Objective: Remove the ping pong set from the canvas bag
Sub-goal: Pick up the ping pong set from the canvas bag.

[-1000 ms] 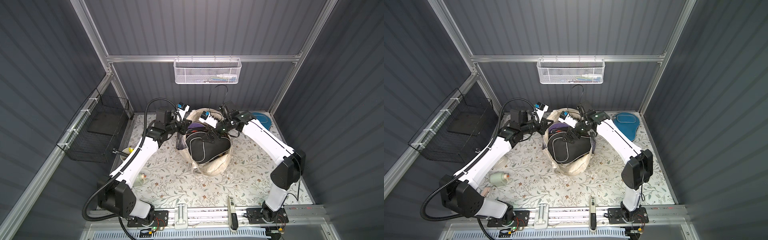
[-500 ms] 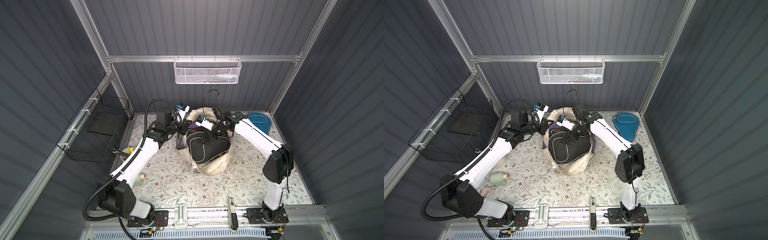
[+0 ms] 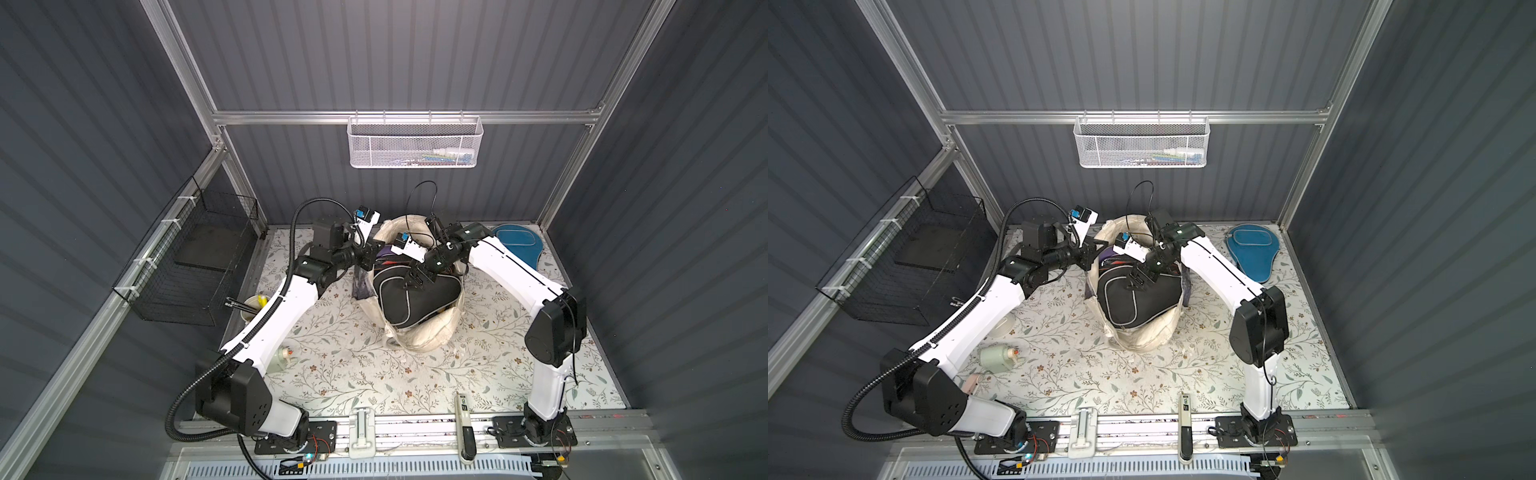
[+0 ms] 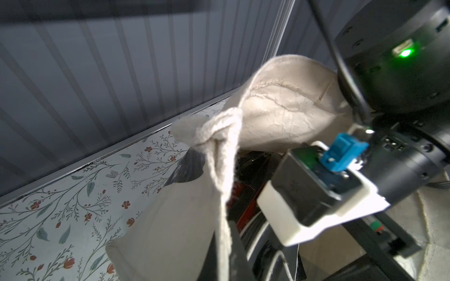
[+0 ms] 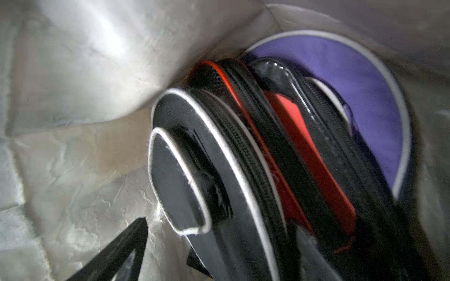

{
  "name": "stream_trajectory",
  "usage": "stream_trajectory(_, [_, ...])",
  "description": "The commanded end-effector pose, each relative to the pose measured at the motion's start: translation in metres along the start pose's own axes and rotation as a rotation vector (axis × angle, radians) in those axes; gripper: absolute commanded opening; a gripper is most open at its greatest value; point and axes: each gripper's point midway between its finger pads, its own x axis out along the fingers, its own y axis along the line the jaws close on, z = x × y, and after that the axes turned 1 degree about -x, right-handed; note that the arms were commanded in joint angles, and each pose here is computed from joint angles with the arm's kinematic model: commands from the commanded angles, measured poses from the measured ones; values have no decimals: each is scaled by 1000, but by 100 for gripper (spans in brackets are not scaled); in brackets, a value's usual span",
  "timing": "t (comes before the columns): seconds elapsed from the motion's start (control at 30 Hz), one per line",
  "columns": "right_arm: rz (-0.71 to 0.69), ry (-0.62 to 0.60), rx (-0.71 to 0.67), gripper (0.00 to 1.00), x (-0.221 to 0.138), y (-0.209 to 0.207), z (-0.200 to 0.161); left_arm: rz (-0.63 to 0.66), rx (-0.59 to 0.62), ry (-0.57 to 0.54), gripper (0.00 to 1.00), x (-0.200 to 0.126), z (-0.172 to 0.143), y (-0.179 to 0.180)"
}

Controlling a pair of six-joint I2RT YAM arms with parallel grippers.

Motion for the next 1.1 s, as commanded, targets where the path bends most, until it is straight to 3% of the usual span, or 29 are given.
stream_trajectory(0.0, [94,-19,30,79,-16,31,0,-4,46,-83,0,-9,23,-7])
stream_trajectory(0.2, [126,15,80,60,-6,36,-16,-3,41,-88,0,-9,25,-6])
stream_trajectory(0.43, [128,57,125,59,19,25,-28,-10,34,-89,0,-10,25,-8])
stream_trajectory(0.5, [132,72,132,49,23,22,-30,-10,35,-90,0,-12,26,-9])
stream_trajectory(0.67, [104,89,113,8,13,21,-26,4,44,-85,0,-16,26,-8])
stream_trajectory(0.73, [74,78,89,0,3,20,-22,12,45,-84,0,-18,26,-8])
stream_trajectory(1.07, [-120,-35,7,0,-57,12,9,91,22,-61,0,-29,32,1])
